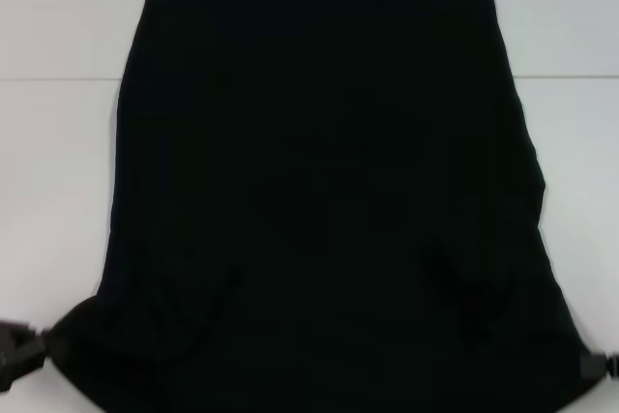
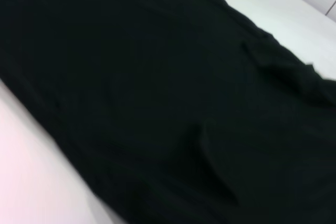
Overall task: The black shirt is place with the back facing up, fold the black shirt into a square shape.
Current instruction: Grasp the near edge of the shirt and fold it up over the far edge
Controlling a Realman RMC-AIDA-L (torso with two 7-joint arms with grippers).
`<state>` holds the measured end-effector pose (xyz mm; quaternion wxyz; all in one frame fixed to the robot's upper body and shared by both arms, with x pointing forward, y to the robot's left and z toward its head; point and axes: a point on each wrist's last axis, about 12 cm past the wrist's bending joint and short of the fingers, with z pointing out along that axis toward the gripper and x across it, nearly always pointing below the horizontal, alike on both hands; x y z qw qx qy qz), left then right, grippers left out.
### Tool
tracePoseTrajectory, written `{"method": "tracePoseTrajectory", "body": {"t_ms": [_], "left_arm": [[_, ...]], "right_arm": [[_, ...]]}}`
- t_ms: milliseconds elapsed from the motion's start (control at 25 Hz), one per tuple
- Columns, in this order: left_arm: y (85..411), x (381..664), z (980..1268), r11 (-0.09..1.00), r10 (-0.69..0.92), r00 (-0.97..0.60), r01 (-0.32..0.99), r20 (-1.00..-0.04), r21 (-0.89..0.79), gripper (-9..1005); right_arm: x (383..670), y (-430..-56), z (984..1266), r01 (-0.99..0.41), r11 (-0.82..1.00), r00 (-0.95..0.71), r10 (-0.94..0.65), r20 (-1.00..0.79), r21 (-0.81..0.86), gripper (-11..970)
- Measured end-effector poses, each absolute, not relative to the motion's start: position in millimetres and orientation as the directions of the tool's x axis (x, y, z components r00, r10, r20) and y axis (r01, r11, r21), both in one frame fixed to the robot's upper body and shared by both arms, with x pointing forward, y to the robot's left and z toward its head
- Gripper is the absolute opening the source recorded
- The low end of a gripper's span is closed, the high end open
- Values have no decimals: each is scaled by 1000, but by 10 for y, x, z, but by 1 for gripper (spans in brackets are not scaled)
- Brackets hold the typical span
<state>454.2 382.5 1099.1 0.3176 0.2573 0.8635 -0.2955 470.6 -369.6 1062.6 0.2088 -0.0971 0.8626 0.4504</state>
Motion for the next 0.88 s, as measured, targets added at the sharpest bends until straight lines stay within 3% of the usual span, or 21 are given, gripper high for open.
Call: {"method": "tracePoseTrajectory", "body": {"t_ms": [400,600,880], "left_arm": [[3566,5425,11220,679,270,-576,682,-772,-272,38],[3275,6132,11349,744,265,-528,644,-807,-177,38],[3080,6551,11325,846,262,-508,530,-821,-58,39]], "right_arm": [[5480,-3597,10966,-422,655,-794,67,-604,627,57],[5914,-3476,11037,-375,730,-760,110,-640,571,57],[6395,-3183,11080,-322,813,-712,129,-690,485,58]]}}
